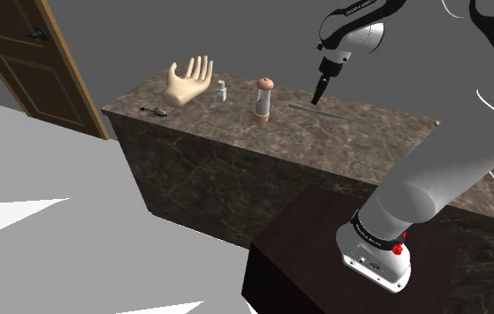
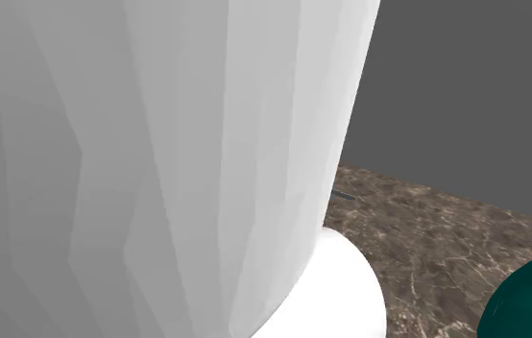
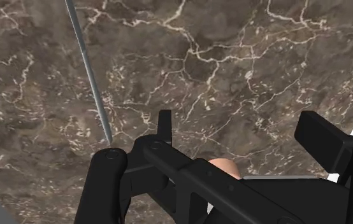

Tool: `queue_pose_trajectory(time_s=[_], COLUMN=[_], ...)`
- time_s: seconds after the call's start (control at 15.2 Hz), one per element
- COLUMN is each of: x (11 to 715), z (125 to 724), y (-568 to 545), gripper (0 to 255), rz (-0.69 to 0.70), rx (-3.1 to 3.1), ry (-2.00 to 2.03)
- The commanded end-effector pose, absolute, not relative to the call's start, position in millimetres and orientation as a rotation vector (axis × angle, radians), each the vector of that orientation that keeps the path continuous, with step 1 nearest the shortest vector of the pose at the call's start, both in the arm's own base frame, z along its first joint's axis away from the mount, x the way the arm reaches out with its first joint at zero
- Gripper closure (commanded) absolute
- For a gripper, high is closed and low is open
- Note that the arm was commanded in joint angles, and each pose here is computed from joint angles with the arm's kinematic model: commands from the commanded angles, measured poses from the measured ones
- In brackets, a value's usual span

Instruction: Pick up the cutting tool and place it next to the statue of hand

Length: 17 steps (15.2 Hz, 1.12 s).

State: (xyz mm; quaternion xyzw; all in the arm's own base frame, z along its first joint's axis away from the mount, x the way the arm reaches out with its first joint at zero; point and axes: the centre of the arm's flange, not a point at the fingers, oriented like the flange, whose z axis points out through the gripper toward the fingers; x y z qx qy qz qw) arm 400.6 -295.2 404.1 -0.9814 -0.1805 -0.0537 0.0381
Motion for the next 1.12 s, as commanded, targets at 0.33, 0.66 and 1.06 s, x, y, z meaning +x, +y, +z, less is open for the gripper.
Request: queue_pose_trajectory(time_s=[0.33, 0.66, 1.06], x=[433, 456, 460], z=[357, 328, 297], y=[-367, -412, -409], gripper=[0, 0, 0], rz=[-0.184, -0.196, -0.196], rx=[-3.000, -2.992, -2.992], ry=[-0.631, -0.678, -0.678])
